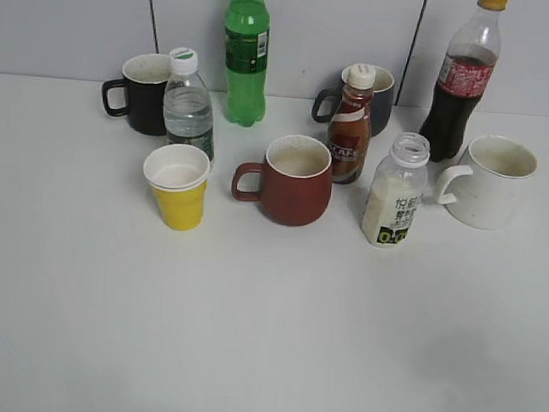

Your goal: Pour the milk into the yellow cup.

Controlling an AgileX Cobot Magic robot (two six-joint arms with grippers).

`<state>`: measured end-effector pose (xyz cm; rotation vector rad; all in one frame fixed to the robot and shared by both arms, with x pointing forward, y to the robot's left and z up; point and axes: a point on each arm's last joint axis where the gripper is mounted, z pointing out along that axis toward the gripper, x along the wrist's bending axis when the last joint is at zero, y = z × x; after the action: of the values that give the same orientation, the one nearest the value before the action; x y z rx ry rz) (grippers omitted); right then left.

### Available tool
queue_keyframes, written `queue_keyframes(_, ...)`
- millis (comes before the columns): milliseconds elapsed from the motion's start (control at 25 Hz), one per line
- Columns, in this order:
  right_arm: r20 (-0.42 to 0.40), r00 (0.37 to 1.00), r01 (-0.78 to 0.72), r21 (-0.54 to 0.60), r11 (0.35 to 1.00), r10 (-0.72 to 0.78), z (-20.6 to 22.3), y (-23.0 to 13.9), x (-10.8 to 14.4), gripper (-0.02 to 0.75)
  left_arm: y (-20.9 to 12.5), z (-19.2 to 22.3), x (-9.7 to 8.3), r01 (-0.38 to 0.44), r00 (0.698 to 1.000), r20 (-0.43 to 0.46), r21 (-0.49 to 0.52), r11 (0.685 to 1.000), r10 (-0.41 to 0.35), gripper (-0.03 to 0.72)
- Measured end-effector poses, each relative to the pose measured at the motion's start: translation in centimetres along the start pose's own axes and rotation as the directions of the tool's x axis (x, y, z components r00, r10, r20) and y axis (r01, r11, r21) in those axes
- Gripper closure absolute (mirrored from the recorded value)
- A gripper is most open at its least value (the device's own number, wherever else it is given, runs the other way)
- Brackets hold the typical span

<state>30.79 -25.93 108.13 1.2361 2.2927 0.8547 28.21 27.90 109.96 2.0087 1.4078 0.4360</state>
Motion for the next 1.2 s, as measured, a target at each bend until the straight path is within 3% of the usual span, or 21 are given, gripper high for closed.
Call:
queue_keyframes(160,0.003,1.0,-0.004,-0.101,0.995,0.005,-1.9,-3.2,0.0,0.251,-3.8,-0.2,0.5,-0.041,0.999,0.015,-0.15,0.988,0.043,0.149)
queue_keyframes(360,0.002,1.0,-0.01,-0.229,0.973,0.011,-2.9,-6.3,0.1,0.251,-5.4,0.2,0.7,-0.044,0.998,0.024,-0.27,0.962,0.053,0.16)
queue_keyframes(560,-0.002,1.0,-0.013,-0.286,0.958,0.013,-3.1,-7.0,0.2,0.253,-5.3,0.1,0.7,-0.044,0.998,0.025,-0.286,0.957,0.053,0.16)
queue_keyframes(1200,-0.002,1.0,-0.012,-0.291,0.957,0.012,-3.0,-7.0,0.2,0.253,-5.3,0.1,0.7,-0.046,0.998,0.025,-0.286,0.957,0.055,0.195)
